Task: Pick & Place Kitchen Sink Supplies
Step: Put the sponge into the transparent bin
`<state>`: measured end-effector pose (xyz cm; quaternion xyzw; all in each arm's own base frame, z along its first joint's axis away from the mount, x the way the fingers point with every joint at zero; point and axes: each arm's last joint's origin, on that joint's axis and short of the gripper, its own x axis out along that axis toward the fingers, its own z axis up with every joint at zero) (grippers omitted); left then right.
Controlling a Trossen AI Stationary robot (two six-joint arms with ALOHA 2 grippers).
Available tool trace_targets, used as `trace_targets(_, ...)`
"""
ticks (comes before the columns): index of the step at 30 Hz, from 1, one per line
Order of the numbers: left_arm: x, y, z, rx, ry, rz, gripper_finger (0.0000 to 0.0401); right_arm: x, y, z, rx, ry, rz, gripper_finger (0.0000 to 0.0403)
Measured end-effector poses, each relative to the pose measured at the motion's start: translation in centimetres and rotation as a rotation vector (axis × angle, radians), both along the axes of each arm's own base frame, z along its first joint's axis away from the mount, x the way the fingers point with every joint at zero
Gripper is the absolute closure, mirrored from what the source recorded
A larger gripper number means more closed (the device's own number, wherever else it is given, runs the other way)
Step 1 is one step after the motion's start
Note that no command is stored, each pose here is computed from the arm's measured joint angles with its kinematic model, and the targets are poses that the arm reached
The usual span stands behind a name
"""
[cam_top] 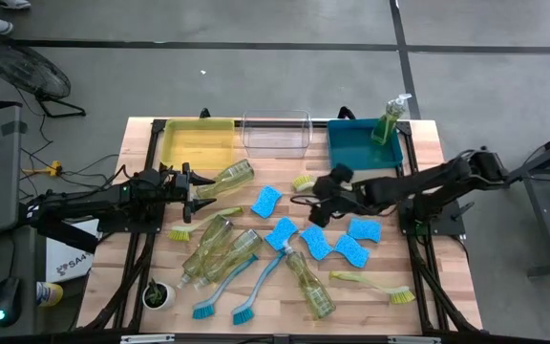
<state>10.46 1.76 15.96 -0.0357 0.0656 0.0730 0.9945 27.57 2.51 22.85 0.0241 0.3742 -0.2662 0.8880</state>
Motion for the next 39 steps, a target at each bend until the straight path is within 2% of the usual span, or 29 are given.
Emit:
trace_targets(5, 0.0, 0.0, 0.0, 0.000, 0.000, 0.000, 0.0121, -3.1, 0.0, -0.9, 0.149, 0.252, -0.065, 0.0029)
trace_targets(9, 0.0, 0.0, 0.0, 0.000, 0.000, 0.000, 0.0121, -5.1, 0.3, -1.4, 0.193, 0.461, -0.068, 0.0029)
trace_targets(13, 0.0, 0.0, 0.0, 0.000, 0.000, -0.001, 0.0121, -5.9, 0.7, -1.8, 0.235, 0.553, -0.032, 0.0029)
trace_targets(16, 0.0, 0.0, 0.0, 0.000, 0.000, 0.000, 0.0121, -6.4, 0.7, -3.0, 0.318, 0.603, 0.023, 0.0029)
trace_targets(23, 0.0, 0.0, 0.0, 0.000, 0.000, -0.001, 0.0121, -7.3, -0.2, -5.2, 0.452, 0.598, 0.151, 0.0029)
trace_targets(32, 0.0, 0.0, 0.0, 0.000, 0.000, 0.000, 0.0121, -8.1, -1.9, -6.8, 0.437, 0.591, 0.209, 0.0029)
trace_targets(39, 0.0, 0.0, 0.0, 0.000, 0.000, 0.000, 0.0121, -8.3, -2.1, -8.1, 0.465, 0.552, 0.250, 0.0030)
